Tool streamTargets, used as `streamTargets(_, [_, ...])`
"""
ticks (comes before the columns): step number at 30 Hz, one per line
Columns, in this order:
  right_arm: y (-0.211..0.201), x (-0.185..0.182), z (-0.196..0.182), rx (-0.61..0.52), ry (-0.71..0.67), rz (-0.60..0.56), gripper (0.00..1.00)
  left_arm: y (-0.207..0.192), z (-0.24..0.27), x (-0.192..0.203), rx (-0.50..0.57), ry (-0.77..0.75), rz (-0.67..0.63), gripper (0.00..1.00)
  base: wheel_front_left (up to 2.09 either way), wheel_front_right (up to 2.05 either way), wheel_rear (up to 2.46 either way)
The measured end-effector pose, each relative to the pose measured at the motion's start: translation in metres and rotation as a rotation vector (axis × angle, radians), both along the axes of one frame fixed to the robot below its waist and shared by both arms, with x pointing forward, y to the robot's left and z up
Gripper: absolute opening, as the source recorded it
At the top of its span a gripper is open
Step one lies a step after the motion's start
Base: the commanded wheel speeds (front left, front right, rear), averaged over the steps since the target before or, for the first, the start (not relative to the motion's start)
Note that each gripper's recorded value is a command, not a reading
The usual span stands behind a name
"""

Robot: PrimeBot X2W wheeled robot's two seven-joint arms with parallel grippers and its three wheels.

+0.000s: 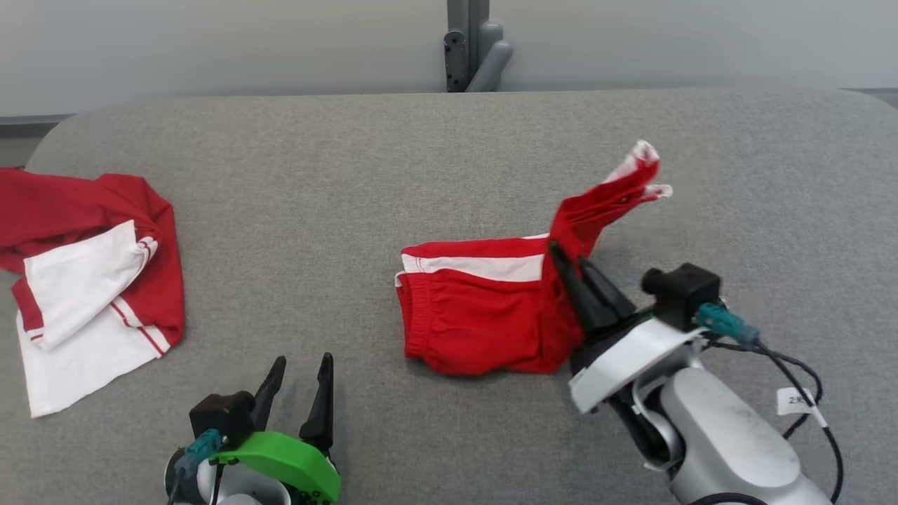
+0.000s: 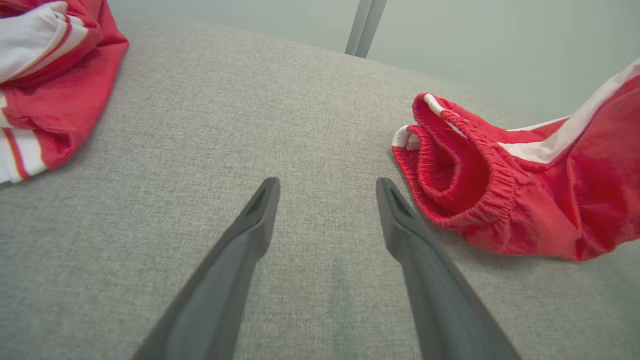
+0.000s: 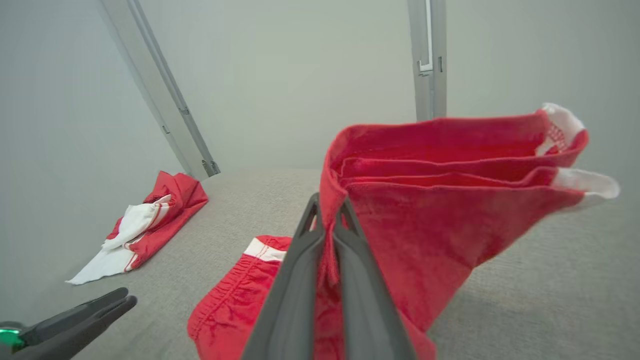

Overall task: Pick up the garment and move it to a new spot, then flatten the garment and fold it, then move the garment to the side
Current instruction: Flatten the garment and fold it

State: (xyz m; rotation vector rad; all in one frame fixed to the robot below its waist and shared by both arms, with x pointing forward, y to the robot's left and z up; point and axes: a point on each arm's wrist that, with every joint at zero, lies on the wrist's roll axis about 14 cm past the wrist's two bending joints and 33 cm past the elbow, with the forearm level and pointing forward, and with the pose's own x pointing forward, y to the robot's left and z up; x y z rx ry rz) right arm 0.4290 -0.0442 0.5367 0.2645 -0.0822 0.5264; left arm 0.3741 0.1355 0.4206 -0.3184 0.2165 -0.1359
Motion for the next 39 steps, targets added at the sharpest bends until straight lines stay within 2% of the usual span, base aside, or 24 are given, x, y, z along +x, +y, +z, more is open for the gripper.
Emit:
streamTargets(6, [0.077,-0.027,-0.015,-0.075,0.018,0.263,0.00,0.013,-0.002,-0.010,-0.009,0.010,0.047,1.00,0.00,0.00,0.00])
streamTargets(11, [0.108,-0.045,-0.050,-0.143,0.105,0.379,0.01,0.025,-0.003,-0.017,-0.013,0.017,0.091,1.00,0.00,0.00,0.00])
streamTargets(12, [0.110,-0.047,-0.059,-0.163,0.125,0.391,0.35,0.028,-0.004,-0.018,-0.013,0.019,0.100,1.00,0.00,0.00,0.00])
streamTargets(13, [0.111,-0.048,-0.065,-0.168,0.147,0.393,0.93,0.031,-0.005,-0.019,-0.012,0.021,0.109,1.00,0.00,0.00,0.00])
streamTargets(14, [0.111,-0.048,-0.071,-0.171,0.165,0.390,1.00,0.033,-0.005,-0.020,-0.012,0.023,0.115,1.00,0.00,0.00,0.00])
streamTargets(19, [0.100,-0.038,-0.072,-0.153,0.183,0.338,1.00,0.040,-0.005,-0.017,-0.010,0.022,0.138,1.00,0.00,0.00,0.00])
streamTargets(22, [0.077,-0.019,-0.051,-0.077,0.151,0.236,1.00,0.042,-0.001,-0.013,0.008,0.007,0.136,1.00,0.00,0.00,0.00])
streamTargets(26, [0.018,-0.004,-0.048,-0.062,0.139,0.052,1.00,0.045,0.004,-0.008,0.041,-0.016,0.137,1.00,0.00,0.00,0.00])
streamTargets(33, [-0.081,-0.016,-0.053,-0.084,0.131,-0.248,1.00,0.043,0.015,-0.002,0.108,-0.060,0.110,1.00,0.00,0.00,0.00])
streamTargets(39, [-0.117,-0.040,-0.058,-0.075,0.143,-0.380,1.00,0.036,0.018,-0.005,0.123,-0.073,0.084,1.00,0.00,0.00,0.00])
